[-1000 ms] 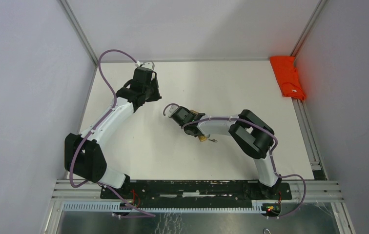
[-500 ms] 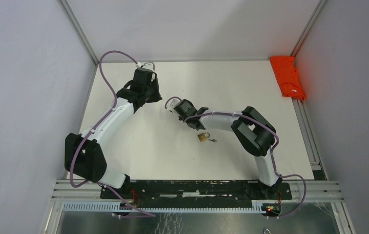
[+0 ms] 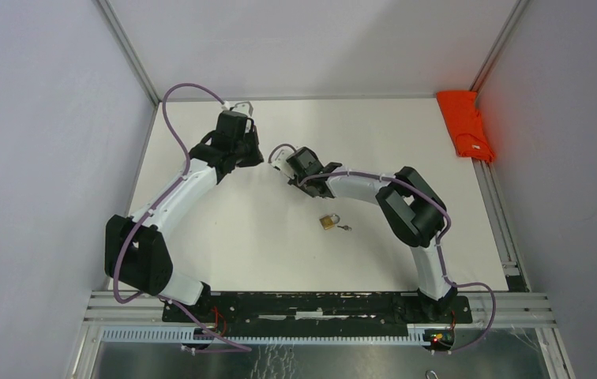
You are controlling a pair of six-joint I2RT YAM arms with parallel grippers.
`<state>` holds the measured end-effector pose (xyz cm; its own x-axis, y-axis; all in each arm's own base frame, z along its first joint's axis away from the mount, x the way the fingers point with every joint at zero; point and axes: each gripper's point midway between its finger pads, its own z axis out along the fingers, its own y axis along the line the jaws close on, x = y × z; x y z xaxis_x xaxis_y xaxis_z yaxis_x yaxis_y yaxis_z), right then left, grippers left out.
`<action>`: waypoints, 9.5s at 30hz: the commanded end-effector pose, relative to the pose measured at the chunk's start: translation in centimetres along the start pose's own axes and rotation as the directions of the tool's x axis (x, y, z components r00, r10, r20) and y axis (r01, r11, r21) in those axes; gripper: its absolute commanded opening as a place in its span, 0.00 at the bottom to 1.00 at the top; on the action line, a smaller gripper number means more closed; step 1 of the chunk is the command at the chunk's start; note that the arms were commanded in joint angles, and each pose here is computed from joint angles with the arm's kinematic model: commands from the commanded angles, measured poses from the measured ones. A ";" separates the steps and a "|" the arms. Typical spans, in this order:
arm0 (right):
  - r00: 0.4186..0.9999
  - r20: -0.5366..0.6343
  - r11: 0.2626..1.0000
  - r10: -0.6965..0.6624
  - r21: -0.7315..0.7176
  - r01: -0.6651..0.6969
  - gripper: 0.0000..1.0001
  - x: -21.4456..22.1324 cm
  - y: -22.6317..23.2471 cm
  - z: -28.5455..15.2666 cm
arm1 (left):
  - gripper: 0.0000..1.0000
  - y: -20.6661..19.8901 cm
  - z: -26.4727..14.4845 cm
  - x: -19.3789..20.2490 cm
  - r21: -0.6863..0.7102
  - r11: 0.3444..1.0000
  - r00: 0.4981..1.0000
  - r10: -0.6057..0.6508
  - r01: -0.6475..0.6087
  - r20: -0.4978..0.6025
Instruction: Unlock with the key
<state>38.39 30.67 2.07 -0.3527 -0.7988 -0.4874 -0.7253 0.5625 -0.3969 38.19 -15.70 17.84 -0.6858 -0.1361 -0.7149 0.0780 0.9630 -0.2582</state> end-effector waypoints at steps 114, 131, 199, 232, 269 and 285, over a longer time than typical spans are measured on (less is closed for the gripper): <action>0.996 0.076 0.998 0.052 0.018 -0.053 0.32 -1.2 -0.6 0.0 | 0.02 -3.0 17.0 10.0 0.261 0.961 0.984 -0.048 0.092 -0.173; 0.979 0.091 0.977 0.180 -0.133 -0.167 0.00 -1.6 1.0 0.6 | 0.02 -3.0 17.0 10.1 0.268 0.959 0.983 -0.042 0.089 -0.177; 1.000 0.023 0.997 0.010 -0.076 -0.008 0.87 -4.8 -0.4 3.0 | 0.02 2.9 17.0 8.1 0.206 0.960 0.976 -0.163 0.191 -0.145; 0.899 -0.044 0.792 0.437 -0.455 -0.407 0.52 -1.3 -1.5 1.6 | 0.02 2.2 17.2 8.0 0.252 0.947 0.974 -0.163 0.198 -0.156; 0.997 -0.077 1.000 -0.022 -0.019 0.021 0.53 0.2 -4.0 3.4 | 0.02 1.6 16.9 7.9 0.290 0.938 0.978 -0.152 0.189 -0.145; 0.996 -0.077 0.955 0.038 -0.292 -0.059 0.38 -1.3 -0.1 5.9 | 0.02 1.1 16.7 7.3 0.319 0.931 0.980 -0.140 0.179 -0.142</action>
<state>45.29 33.09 2.44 -0.3321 -0.7947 -0.5080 -0.7957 0.5253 -0.3015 45.50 -19.61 2.15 -0.7719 -0.2524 -0.5836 0.1757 0.7975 -0.5772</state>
